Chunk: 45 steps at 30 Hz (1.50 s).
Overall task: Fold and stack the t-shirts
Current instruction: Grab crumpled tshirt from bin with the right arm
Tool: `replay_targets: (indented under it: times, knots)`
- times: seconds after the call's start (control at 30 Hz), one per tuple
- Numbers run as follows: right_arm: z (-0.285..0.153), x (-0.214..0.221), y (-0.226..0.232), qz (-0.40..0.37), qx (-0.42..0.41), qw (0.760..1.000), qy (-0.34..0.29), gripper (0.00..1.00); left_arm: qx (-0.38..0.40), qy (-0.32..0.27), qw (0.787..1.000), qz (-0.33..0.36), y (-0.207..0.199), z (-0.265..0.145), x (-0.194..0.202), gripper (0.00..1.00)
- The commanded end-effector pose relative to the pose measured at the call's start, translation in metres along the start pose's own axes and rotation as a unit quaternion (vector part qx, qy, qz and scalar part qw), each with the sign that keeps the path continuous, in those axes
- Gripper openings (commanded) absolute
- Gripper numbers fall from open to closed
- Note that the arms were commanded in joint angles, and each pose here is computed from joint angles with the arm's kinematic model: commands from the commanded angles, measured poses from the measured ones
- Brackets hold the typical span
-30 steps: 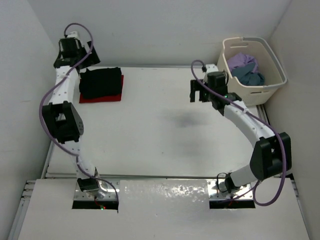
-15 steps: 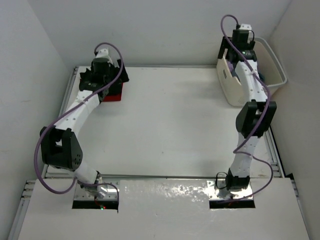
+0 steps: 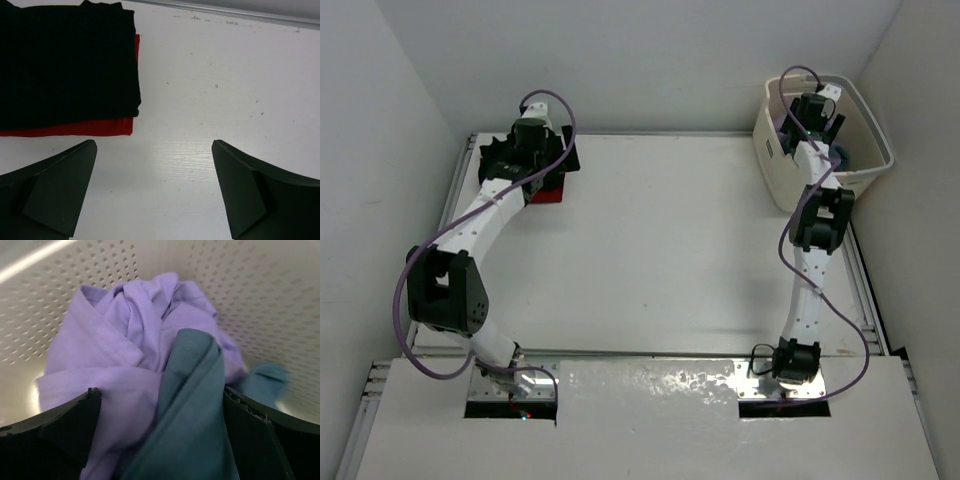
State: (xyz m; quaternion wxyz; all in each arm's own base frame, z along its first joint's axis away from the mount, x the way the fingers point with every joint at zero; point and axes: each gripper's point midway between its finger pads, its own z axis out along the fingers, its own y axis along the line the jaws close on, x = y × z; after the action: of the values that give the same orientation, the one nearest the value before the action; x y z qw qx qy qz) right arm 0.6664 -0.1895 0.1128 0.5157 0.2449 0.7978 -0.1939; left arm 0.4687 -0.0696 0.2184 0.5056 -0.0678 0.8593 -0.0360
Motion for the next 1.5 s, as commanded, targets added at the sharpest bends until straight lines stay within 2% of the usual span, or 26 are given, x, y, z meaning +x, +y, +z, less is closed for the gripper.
replay_targets:
  times: [0.0,0.07,0.13,0.17,0.23,0.3,0.33,0.43,0.67,0.77,0.87,1.0,1.1,1.2,1.33,1.43,1.47]
  knots:
    - [0.009,-0.052,0.02,0.068,-0.036,0.992,-0.1,0.99,-0.011,-0.028,0.999,0.025,-0.001,-0.001,-0.024,1.0]
    - [0.015,-0.049,0.028,0.081,-0.052,0.989,-0.112,0.98,-0.015,-0.026,0.999,0.028,0.0,0.001,-0.023,1.0]
    - [0.021,-0.045,0.027,0.085,-0.043,0.989,-0.115,0.91,-0.02,-0.019,0.999,0.026,0.002,0.004,-0.018,1.0]
    - [0.022,-0.047,0.025,0.089,-0.04,0.988,-0.123,0.79,-0.025,-0.017,0.999,0.025,0.003,0.005,-0.017,1.0]
    - [0.027,-0.044,0.021,0.1,-0.045,0.987,-0.121,0.65,-0.033,-0.012,0.999,0.028,0.006,0.01,-0.013,1.0]
    - [0.031,-0.043,0.017,0.116,-0.05,0.985,-0.117,0.19,-0.045,-0.011,0.998,0.031,0.009,0.014,-0.014,1.0]
    - [0.026,-0.052,0.014,0.123,-0.048,0.984,-0.122,0.0,-0.049,-0.006,0.998,0.033,0.011,0.015,-0.012,1.0]
    - [0.014,-0.07,0.019,0.105,-0.076,0.982,-0.138,0.0,-0.043,-0.011,0.999,0.03,0.008,0.017,-0.014,1.0]
    - [-0.074,-0.194,0.003,0.126,-0.103,0.956,-0.243,0.0,-0.01,-0.025,0.999,0.019,-0.004,0.016,-0.018,1.0]
    - [-0.093,-0.222,0.001,0.125,-0.113,0.95,-0.264,0.0,0.0,-0.034,0.999,0.015,-0.006,0.013,-0.018,1.0]
    - [-0.105,-0.23,0.004,0.124,-0.129,0.947,-0.267,0.0,0.002,-0.04,0.999,0.013,-0.007,0.014,-0.017,1.0]
    - [-0.101,-0.225,0.005,0.12,-0.126,0.951,-0.256,0.0,0.012,-0.04,0.999,0.019,-0.011,0.017,-0.018,1.0]
    - [-0.117,-0.24,0.025,0.115,-0.18,0.939,-0.27,0.0,0.013,-0.036,0.999,0.018,-0.012,0.02,-0.019,1.0]
    - [-0.157,-0.279,0.037,0.127,-0.231,0.911,-0.316,0.0,0.016,-0.034,0.999,0.013,-0.014,0.021,-0.016,1.0]
    - [-0.233,-0.335,0.035,0.153,-0.287,0.869,-0.374,0.0,0.027,-0.033,0.999,0.008,-0.016,0.019,-0.011,1.0]
    - [-0.318,-0.378,0.031,0.153,-0.334,0.828,-0.424,0.0,0.047,-0.041,0.998,-0.003,-0.022,0.014,-0.01,1.0]
    - [-0.336,-0.384,0.031,0.151,-0.343,0.821,-0.43,0.0,0.051,-0.042,0.998,-0.005,-0.023,0.012,-0.01,1.0]
